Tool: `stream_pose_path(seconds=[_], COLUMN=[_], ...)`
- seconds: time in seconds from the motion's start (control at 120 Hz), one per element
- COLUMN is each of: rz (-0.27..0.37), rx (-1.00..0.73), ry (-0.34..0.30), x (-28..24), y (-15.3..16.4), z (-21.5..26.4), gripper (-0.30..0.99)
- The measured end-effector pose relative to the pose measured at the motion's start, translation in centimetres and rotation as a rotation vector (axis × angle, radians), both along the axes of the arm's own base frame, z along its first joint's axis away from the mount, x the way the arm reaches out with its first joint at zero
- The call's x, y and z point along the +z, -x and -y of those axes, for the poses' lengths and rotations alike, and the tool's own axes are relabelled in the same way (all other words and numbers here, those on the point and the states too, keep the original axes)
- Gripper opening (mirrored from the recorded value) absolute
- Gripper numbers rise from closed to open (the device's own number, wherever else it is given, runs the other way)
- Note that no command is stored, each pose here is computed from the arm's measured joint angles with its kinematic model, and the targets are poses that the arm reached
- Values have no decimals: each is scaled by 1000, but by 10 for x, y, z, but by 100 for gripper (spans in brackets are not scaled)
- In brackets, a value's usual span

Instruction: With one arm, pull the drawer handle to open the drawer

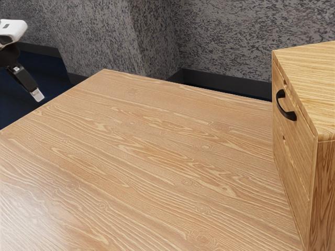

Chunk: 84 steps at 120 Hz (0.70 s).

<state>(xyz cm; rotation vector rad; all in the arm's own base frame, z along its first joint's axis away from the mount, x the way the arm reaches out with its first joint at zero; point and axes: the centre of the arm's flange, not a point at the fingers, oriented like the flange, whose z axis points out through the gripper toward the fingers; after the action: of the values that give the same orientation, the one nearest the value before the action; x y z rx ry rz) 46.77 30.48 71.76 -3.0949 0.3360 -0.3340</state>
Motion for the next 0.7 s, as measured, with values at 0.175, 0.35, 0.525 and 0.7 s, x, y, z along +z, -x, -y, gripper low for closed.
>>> stream_pose_path(seconds=[0.175,0.35,0.525,0.7], rz=[2,55,154,143], rx=[-15,-35,-87,-129], ry=[-2,-42,-115,-95], x=[1,38,112,111], y=[-2,5,31,23], z=[4,16,53,71], gripper=[67,67,67,67])
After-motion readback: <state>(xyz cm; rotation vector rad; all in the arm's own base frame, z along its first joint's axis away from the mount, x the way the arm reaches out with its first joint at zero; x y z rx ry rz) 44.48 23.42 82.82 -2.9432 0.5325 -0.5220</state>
